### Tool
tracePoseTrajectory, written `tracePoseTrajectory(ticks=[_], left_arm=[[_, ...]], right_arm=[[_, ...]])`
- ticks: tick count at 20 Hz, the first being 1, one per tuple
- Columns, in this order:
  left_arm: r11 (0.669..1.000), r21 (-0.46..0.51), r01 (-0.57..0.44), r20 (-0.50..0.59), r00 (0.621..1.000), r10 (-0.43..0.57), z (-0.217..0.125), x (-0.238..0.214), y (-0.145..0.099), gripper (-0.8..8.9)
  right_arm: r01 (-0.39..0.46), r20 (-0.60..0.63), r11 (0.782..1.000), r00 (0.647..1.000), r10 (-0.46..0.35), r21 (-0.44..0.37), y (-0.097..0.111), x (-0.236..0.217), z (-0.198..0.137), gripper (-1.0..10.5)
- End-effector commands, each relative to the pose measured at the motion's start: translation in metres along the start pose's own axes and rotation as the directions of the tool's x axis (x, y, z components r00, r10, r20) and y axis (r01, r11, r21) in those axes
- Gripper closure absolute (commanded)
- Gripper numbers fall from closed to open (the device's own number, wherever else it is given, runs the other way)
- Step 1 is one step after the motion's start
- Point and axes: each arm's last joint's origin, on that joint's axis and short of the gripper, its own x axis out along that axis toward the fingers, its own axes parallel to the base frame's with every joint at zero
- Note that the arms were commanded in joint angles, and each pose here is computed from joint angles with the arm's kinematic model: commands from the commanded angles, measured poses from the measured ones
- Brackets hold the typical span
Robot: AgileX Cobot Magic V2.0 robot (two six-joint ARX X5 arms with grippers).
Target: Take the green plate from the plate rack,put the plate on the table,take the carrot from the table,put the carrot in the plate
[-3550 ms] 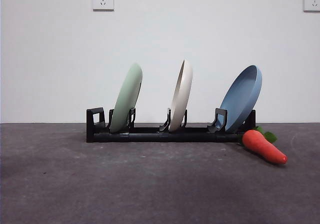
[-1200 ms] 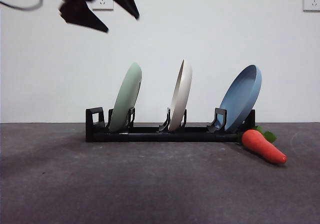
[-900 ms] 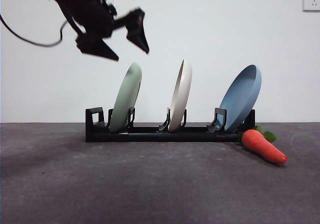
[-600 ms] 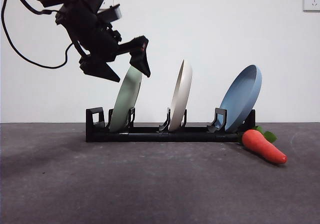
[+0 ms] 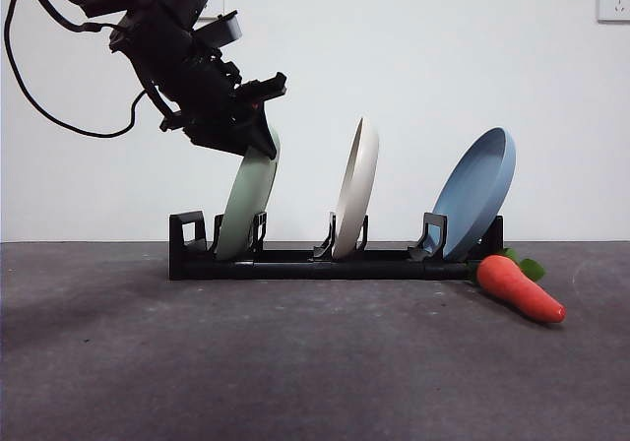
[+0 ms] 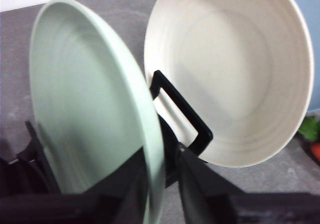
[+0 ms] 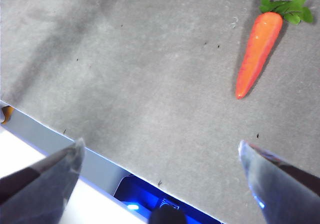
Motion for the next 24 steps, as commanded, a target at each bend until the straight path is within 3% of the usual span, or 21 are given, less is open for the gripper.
tracePoseTrajectory(ticks=[1, 8, 11, 18, 21, 24], left_arm=[[1.000, -0.023, 0.008, -0.007, 1.000, -0.009, -0.003, 0.004, -0.001, 7.82], [0.995, -0.103, 0.011, 0.003, 1.000, -0.011, 0.000, 0.001, -0.001, 8.22], [0.991, -0.117, 0.059, 0.031, 0.998, -0.056, 0.006, -0.007, -0.004, 8.22], [0.993, -0.085, 0.079, 0.139, 0.988, -0.067, 0.034, -0.045, -0.013, 8.22], [0.990, -0.056, 0.130, 0.194, 0.974, -0.117, 0.049, -0.075, -0.022, 8.22], [0.985, 0.040, 0.168, 0.196, 0.965, -0.173, 0.058, -0.117, -0.043, 8.21]], right_arm=[[0.001, 0.004, 1.000, 1.000, -0.001, 0.002, 0.000, 0.000, 0.001, 2.6], [0.001, 0.004, 1.000, 1.000, -0.001, 0.003, 0.000, 0.000, 0.001, 2.6], [0.001, 0.004, 1.000, 1.000, -0.001, 0.002, 0.000, 0.000, 0.001, 2.6], [0.002, 0.011, 1.000, 1.000, -0.002, -0.001, 0.000, 0.000, 0.002, 2.6], [0.002, 0.014, 1.000, 1.000, -0.002, -0.002, 0.000, 0.000, 0.002, 2.6], [0.002, 0.014, 1.000, 1.000, -0.002, -0.002, 0.000, 0.000, 0.002, 2.6]])
